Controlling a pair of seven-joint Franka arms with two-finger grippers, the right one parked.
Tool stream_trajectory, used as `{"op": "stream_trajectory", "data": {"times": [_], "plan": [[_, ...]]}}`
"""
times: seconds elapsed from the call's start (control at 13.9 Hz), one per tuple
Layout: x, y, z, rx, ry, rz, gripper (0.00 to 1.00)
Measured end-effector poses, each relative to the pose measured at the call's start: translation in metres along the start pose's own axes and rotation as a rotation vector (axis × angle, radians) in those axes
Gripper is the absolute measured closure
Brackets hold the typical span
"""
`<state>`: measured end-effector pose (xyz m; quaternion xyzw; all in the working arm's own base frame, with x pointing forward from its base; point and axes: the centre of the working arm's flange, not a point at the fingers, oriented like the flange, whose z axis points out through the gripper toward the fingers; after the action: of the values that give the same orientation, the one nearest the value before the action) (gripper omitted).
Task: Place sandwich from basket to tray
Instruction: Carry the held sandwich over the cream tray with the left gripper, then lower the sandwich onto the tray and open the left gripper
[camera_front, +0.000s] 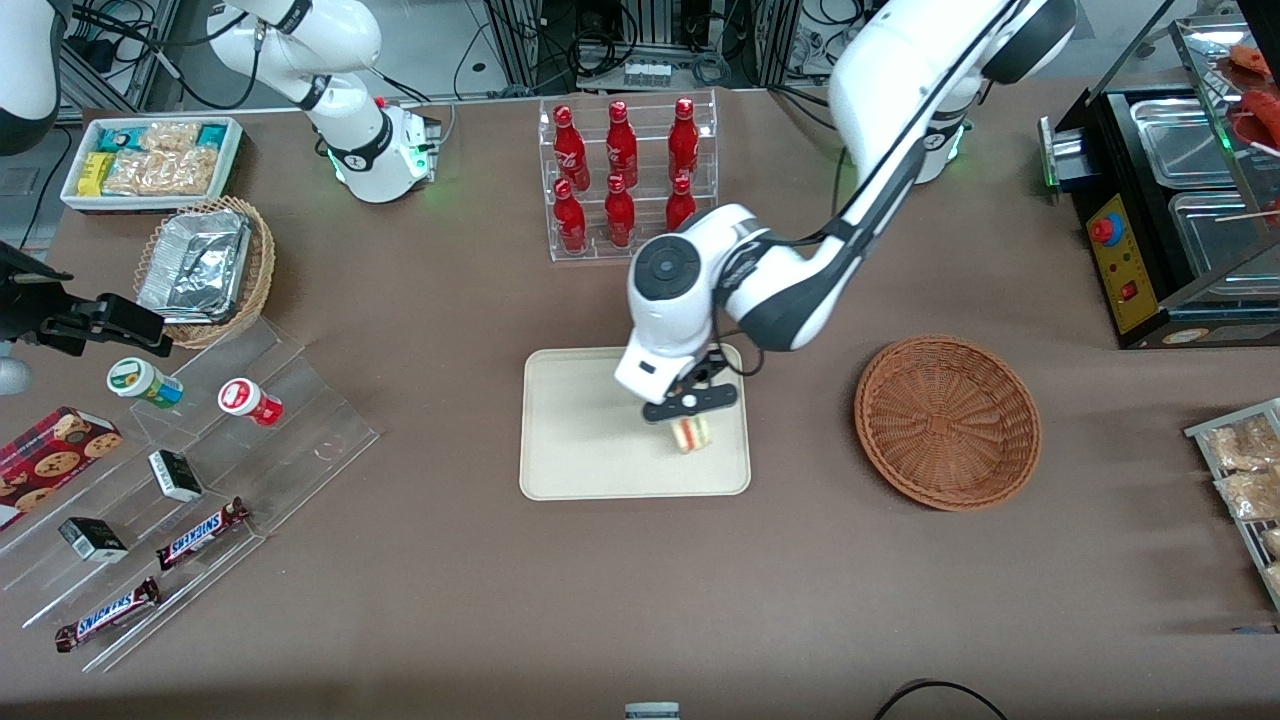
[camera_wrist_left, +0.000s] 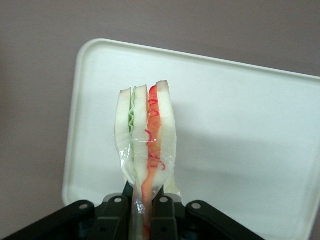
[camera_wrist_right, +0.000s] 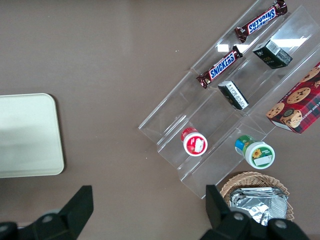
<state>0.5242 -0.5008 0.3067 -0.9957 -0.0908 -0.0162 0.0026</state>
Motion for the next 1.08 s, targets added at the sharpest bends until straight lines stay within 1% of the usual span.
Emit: {"op": "stream_trajectory", "data": {"times": [0.07, 0.22, 0.29, 0.36, 0.5, 0.72, 1.01, 1.08], "plan": [[-0.006, 0.009, 0.006, -0.016, 0.013, 0.020, 0.84], [-0.015, 0.019, 0.019, 0.000, 0.054, 0.081, 0.84], [-0.019, 0.022, 0.025, 0.006, 0.065, 0.120, 0.84], [-0.022, 0.026, 0.031, -0.001, 0.068, 0.156, 0.84], [-0.029, 0.032, 0.044, -0.014, 0.067, 0.205, 0.84], [-0.038, 0.037, 0.056, -0.008, 0.057, 0.252, 0.84], [-0.042, 0.039, 0.067, -0.004, 0.047, 0.261, 0.84], [-0.042, 0.039, 0.068, -0.006, 0.048, 0.260, 0.78]]}}
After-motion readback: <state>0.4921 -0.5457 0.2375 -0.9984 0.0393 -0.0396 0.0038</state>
